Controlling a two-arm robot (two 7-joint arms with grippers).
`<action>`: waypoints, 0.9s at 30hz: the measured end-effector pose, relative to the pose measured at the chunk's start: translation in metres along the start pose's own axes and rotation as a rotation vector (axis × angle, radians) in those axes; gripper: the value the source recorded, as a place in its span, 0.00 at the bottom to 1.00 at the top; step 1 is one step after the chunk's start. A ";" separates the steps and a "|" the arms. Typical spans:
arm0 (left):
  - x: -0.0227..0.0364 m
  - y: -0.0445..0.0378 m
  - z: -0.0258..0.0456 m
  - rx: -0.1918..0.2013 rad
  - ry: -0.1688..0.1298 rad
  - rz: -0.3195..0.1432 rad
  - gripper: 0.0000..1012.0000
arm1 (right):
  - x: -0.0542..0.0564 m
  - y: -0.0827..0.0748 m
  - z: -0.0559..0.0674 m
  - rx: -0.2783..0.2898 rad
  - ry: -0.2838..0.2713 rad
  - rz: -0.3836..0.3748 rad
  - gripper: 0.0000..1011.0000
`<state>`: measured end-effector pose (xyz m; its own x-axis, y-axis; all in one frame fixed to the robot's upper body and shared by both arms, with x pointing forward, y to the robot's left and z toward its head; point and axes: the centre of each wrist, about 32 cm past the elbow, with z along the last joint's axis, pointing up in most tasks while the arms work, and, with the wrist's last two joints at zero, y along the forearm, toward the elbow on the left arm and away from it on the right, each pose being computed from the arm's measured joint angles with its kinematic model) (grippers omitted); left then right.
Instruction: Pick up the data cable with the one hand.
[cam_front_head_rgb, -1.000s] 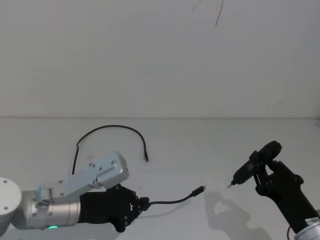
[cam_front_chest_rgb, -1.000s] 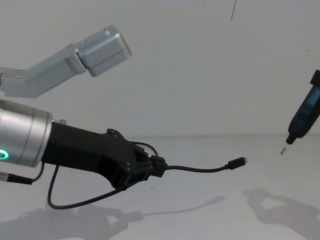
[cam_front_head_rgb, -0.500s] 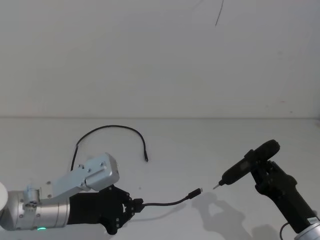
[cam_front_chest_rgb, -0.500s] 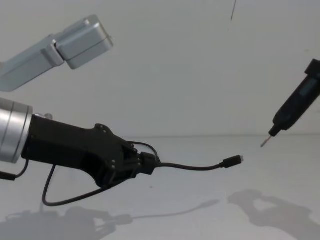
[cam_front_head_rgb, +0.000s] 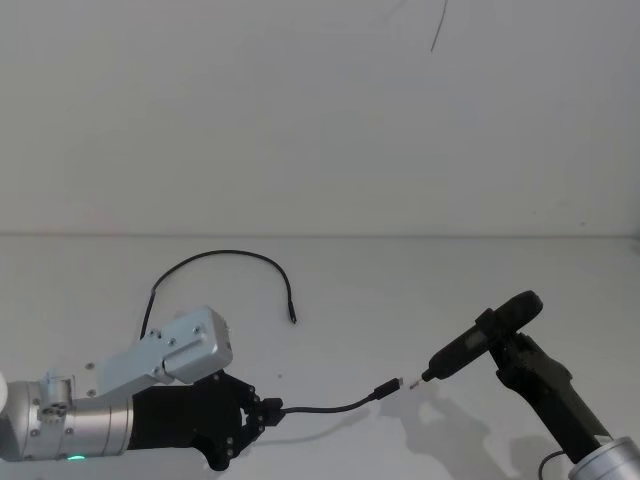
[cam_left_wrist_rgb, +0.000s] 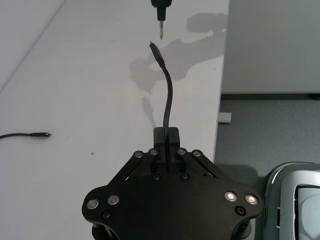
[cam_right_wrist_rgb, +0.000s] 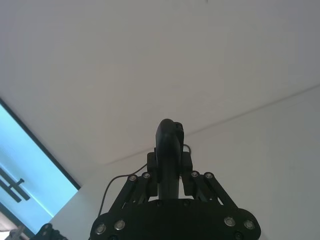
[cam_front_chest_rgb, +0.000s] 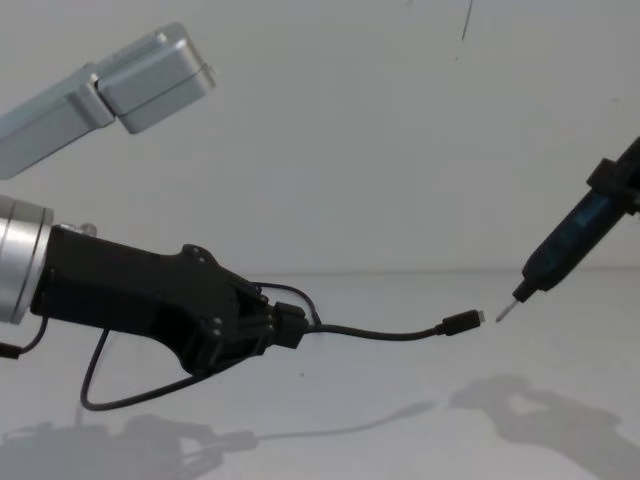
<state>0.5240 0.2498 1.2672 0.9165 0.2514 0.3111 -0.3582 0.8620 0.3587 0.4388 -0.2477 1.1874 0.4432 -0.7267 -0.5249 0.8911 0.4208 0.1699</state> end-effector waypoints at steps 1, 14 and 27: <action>0.0000 0.0003 0.0000 0.000 -0.001 0.000 0.04 | 0.000 0.001 -0.001 0.000 0.006 -0.007 0.26; 0.0000 0.0016 0.0001 -0.001 -0.003 -0.001 0.04 | 0.001 0.004 -0.008 0.040 0.020 -0.055 0.26; -0.0001 0.0019 0.0002 -0.001 -0.004 -0.003 0.04 | 0.004 0.004 -0.008 0.051 0.012 -0.023 0.26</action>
<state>0.5232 0.2513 1.2680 0.9167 0.2474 0.3137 -0.3556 0.8632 0.3584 0.4437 -0.2446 1.1793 0.4216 -0.7293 -0.5389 0.9050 0.3758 0.1994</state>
